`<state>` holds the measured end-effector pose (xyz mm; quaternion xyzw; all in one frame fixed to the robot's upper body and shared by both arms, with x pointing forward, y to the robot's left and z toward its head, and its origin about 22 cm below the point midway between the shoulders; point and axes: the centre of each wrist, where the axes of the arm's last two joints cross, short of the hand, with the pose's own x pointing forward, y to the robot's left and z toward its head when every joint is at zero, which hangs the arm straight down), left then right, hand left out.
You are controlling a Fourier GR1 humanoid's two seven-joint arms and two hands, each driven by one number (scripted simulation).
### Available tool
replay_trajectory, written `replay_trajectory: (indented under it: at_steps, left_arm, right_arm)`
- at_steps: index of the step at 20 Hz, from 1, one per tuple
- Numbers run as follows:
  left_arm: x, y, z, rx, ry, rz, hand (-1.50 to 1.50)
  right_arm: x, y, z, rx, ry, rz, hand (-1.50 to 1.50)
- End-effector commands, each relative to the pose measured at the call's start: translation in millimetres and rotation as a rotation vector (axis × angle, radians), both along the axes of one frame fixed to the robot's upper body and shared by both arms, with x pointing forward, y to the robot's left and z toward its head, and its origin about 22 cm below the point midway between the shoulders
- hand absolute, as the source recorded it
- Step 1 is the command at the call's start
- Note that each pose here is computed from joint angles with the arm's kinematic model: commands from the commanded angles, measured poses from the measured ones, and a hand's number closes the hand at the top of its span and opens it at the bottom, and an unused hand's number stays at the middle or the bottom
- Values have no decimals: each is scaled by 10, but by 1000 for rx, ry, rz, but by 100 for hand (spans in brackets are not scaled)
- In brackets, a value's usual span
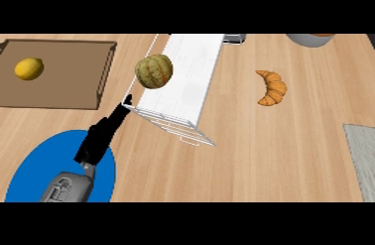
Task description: Pick the squash from the placemat and place it in the tiered shelf
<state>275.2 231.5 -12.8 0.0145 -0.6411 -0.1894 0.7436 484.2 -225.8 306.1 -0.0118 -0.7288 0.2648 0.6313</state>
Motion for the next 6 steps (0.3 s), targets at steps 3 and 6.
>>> replay_trajectory:
  at_steps: [3, 6]
  left_arm:
    - [-4, 14, -7, -2, -5, -8, 0]
    - [12, 12, -7, 7, -1, -18, 0]
  right_arm:
    - [-47, -284, 103, -46, -25, 44, -150]
    - [-57, -323, 137, -75, -10, 36, -150]
